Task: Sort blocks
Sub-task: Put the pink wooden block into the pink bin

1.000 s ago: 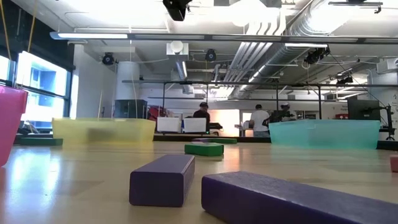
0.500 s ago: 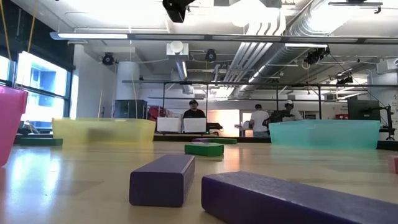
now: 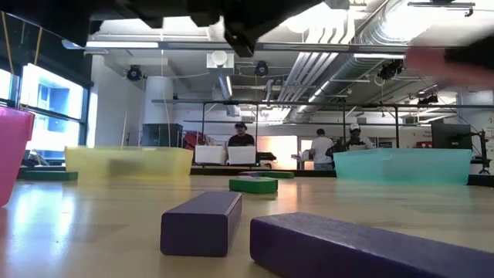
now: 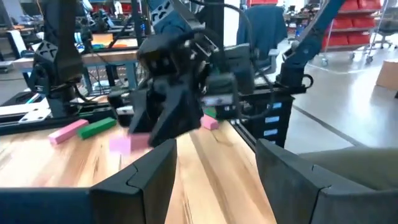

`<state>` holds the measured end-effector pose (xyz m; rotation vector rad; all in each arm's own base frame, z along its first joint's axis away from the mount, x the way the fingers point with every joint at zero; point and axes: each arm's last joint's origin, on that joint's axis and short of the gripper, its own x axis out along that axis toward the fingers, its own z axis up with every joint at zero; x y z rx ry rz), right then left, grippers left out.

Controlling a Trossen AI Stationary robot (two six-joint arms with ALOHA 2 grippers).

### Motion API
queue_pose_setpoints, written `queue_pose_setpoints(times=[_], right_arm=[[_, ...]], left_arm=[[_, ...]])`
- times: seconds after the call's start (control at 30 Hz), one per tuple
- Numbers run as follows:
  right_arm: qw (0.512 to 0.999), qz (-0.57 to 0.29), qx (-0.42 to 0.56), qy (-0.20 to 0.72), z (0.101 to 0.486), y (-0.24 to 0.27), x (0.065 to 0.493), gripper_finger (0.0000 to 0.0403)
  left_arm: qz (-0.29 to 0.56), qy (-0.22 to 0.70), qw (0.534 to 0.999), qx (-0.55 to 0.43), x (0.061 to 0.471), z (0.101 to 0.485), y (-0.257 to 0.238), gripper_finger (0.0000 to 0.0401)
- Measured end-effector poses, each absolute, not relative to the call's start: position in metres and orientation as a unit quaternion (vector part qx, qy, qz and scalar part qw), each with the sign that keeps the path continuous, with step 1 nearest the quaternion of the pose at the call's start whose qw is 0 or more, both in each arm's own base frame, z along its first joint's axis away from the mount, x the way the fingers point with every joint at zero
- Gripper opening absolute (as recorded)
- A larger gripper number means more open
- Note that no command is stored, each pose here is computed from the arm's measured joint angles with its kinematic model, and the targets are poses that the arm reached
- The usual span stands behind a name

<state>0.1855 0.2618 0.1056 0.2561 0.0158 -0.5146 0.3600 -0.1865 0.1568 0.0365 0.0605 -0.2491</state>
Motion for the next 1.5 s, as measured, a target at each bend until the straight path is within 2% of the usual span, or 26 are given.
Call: queue_pose_setpoints(times=[0.1, 0.27, 0.47, 0.67, 1.13, 1.5], right_arm=[[0.960, -0.255, 0.113, -0.019, 0.123, 0.267, 0.188, 0.0074], [0.966, -0.253, 0.057, 0.003, 0.159, 0.285, 0.200, 0.0074], [0.970, -0.230, -0.037, 0.069, 0.199, 0.304, 0.223, 0.0074], [0.966, -0.221, -0.092, 0.095, 0.223, 0.307, 0.241, 0.0074], [0.967, -0.214, -0.097, 0.099, 0.228, 0.309, 0.244, 0.0074], [0.967, -0.213, -0.097, 0.099, 0.228, 0.309, 0.244, 0.0074]], left_arm=[[-0.116, 0.024, 0.993, 0.015, 0.369, 0.157, -0.184, 0.0209], [-0.109, 0.010, 0.994, -0.003, 0.384, 0.162, -0.177, 0.0210], [-0.168, -0.017, 0.985, -0.029, 0.397, 0.173, -0.174, 0.0210], [-0.211, -0.042, 0.977, -0.002, 0.399, 0.185, -0.185, 0.0210], [-0.173, -0.056, 0.981, 0.062, 0.391, 0.193, -0.199, 0.0176], [-0.155, -0.025, 0.981, 0.117, 0.385, 0.205, -0.198, 0.0173]])
